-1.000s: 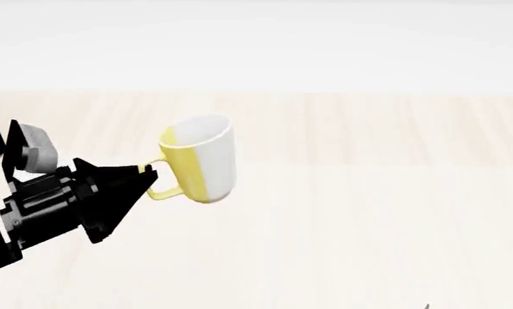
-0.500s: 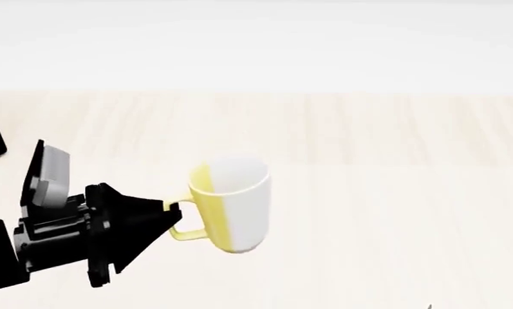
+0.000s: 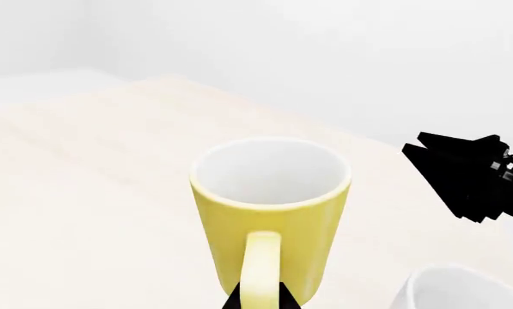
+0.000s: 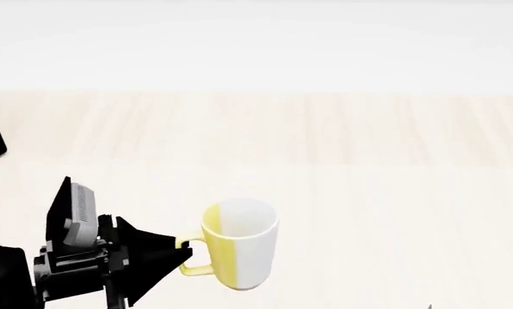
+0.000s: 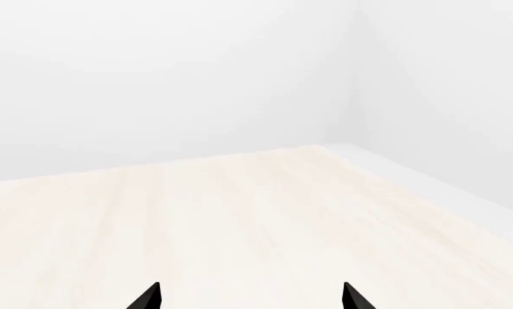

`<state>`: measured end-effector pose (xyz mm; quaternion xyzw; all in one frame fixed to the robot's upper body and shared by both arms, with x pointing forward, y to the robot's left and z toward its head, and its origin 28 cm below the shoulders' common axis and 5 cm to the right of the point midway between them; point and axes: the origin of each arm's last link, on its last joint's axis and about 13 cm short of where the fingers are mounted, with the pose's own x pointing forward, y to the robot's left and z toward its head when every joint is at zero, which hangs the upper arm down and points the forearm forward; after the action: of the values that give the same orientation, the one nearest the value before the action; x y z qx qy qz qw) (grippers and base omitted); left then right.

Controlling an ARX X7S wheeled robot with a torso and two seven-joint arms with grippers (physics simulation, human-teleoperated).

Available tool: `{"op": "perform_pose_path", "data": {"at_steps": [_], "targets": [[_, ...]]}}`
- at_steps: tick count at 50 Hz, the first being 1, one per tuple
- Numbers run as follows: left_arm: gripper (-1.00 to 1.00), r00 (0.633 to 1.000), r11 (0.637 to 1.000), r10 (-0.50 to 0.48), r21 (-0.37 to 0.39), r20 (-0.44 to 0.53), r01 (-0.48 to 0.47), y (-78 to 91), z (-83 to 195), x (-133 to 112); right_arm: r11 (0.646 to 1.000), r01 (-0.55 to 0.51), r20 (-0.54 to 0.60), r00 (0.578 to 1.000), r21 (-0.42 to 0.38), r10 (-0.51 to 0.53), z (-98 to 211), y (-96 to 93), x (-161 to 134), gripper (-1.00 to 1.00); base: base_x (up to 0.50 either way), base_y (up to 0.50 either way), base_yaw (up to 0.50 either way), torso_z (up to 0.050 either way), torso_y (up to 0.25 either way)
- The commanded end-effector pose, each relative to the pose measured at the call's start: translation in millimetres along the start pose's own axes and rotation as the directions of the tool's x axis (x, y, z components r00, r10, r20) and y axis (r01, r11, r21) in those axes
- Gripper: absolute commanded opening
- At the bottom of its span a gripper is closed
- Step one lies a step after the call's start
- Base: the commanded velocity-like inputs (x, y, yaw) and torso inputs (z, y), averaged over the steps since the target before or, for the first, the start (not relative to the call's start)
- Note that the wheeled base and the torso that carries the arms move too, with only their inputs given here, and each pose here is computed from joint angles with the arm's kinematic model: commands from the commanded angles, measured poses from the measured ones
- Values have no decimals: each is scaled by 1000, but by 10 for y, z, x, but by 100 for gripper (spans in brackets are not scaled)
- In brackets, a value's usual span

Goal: Put the yellow and white mug to the front of the white mug.

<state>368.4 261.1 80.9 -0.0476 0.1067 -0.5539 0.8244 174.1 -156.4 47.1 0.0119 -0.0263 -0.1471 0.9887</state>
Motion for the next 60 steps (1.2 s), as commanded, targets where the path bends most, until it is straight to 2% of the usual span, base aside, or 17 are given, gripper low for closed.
{"op": "perform_pose_path", "data": {"at_steps": [1, 15, 22, 29, 57, 58, 59, 60], "targets": [[-100, 1000, 1000, 10, 14, -4, -10, -5, -131, 40, 1000, -3, 1, 1000, 0, 3, 1, 6, -1, 100, 0, 0, 0, 0, 0], [-100, 999, 999, 33, 4, -21, -33, 28, -352, 65, 1000, -8, 2, 1000, -1, 8, 4, 12, -6, 100, 0, 0, 0, 0, 0], [-100, 997, 998, 55, 31, -47, -54, 29, -463, 100, 1000, -8, 3, 1000, -3, 8, 8, 13, -7, 100, 0, 0, 0, 0, 0], [-100, 996, 997, 71, 13, -55, -71, 10, -553, 87, 1000, -9, 6, 1000, -2, 9, 14, 13, -8, 100, 0, 0, 0, 0, 0], [-100, 995, 997, 82, 19, -62, -81, -14, -615, 79, 1000, -13, 7, 1000, -3, 13, 13, 23, -7, 100, 0, 0, 0, 0, 0], [-100, 991, 992, 120, 44, -61, -118, -14, -609, 83, 1000, -13, 7, 1000, -4, 13, 13, 23, -7, 100, 0, 0, 0, 0, 0], [100, 995, 997, 80, 17, -67, -79, -16, -618, 81, 1000, -14, 7, 1000, -4, 14, 11, 25, -6, 100, 0, 0, 0, 0, 0], [100, 994, 996, 85, 24, -67, -83, -18, -623, 80, 1000, -13, 5, 1000, -4, 13, 8, 25, -6, 100, 0, 0, 0, 0, 0]]}}
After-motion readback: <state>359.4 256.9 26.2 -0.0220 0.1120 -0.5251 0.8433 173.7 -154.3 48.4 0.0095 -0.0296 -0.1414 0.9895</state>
